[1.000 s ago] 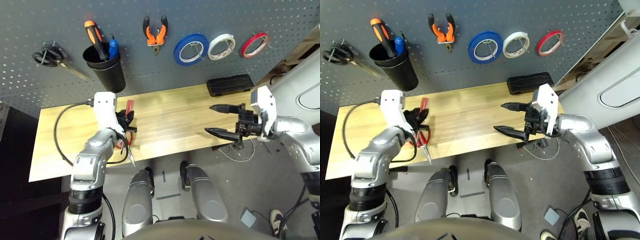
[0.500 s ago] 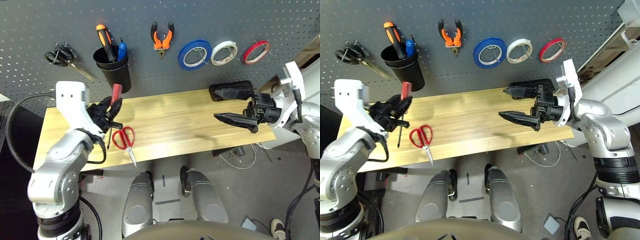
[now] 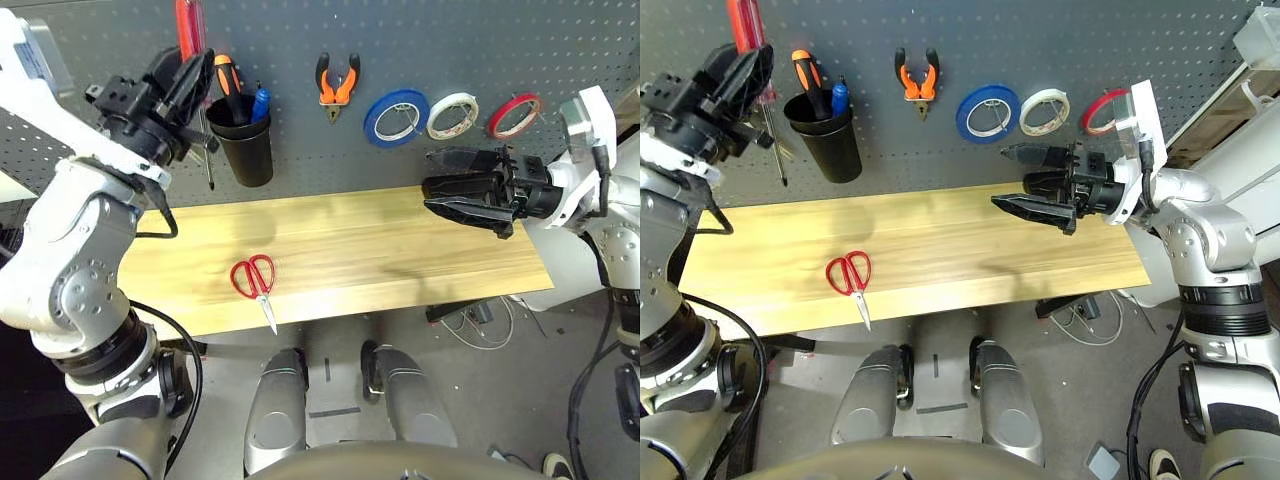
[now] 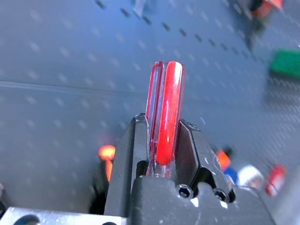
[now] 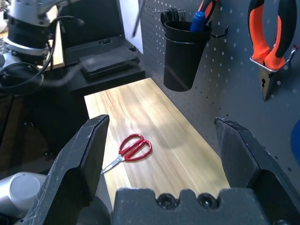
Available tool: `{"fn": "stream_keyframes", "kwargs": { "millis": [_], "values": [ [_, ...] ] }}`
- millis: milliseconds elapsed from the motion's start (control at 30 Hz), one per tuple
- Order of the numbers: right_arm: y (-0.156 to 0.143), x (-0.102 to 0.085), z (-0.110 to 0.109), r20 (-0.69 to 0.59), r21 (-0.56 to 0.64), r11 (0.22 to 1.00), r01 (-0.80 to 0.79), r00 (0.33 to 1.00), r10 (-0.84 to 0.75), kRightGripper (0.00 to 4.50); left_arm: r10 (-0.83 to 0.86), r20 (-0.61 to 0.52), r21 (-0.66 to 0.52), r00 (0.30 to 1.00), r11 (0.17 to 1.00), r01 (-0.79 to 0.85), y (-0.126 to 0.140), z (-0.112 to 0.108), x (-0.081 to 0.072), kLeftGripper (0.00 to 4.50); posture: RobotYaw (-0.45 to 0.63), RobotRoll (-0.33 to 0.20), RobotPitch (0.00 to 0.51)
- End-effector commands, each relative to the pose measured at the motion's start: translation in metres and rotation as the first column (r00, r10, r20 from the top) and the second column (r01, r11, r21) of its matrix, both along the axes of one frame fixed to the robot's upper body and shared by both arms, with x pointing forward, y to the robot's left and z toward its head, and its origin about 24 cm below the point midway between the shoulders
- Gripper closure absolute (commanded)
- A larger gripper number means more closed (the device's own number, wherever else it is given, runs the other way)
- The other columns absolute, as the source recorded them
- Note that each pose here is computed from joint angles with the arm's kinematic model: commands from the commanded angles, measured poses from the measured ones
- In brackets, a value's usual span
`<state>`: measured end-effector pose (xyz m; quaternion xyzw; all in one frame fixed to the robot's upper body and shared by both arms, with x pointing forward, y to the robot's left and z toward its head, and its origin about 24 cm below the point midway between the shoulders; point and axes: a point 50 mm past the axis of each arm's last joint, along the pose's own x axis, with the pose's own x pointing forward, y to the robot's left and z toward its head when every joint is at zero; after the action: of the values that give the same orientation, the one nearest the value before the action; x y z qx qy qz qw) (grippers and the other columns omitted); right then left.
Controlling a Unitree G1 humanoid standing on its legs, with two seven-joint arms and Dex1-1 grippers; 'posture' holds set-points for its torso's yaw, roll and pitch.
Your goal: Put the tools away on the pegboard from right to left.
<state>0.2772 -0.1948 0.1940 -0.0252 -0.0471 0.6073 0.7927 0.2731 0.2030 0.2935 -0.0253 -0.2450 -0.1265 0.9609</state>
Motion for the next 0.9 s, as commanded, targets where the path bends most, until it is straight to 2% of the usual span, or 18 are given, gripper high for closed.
{"fn": "stream_keyframes", "kwargs": {
  "millis": [33, 167, 467, 800, 900],
  "values": [
    [-0.002, -0.004, -0.002, 0.006, -0.002, 1.0, 0.021, 1.0, -0.021, 0.0, 0.056, 0.062, -0.059, 0.996, 0.997, -0.053, 0.001, 0.008, 0.013, 3.6, 0.02, 0.0, 0.116],
    [-0.001, -0.007, -0.003, 0.005, 0.003, 0.999, 0.034, 0.999, -0.034, 0.0, 0.119, 0.11, -0.075, 0.987, 0.991, -0.111, 0.003, 0.01, 0.024, 3.6, 0.0, 0.0, 0.117],
    [0.0, -0.01, -0.004, 0.006, 0.004, 0.999, 0.048, 0.999, -0.048, 0.0, 0.107, 0.125, -0.111, 0.986, 0.989, -0.093, -0.003, 0.003, 0.044, 3.6, -0.02, 0.0, 0.121],
    [0.003, -0.011, -0.004, 0.007, 0.014, 0.998, 0.056, 0.998, -0.056, 0.0, 0.087, 0.123, -0.14, 0.989, 0.988, -0.07, -0.012, -0.002, 0.049, 3.6, -0.03, 0.0, 0.131],
    [0.004, -0.011, -0.004, 0.006, 0.017, 0.998, 0.058, 0.998, -0.058, 0.0, 0.082, 0.108, -0.132, 0.991, 0.989, -0.068, -0.014, -0.009, 0.051, 3.6, -0.03, 0.0, 0.133]
  ]
}}
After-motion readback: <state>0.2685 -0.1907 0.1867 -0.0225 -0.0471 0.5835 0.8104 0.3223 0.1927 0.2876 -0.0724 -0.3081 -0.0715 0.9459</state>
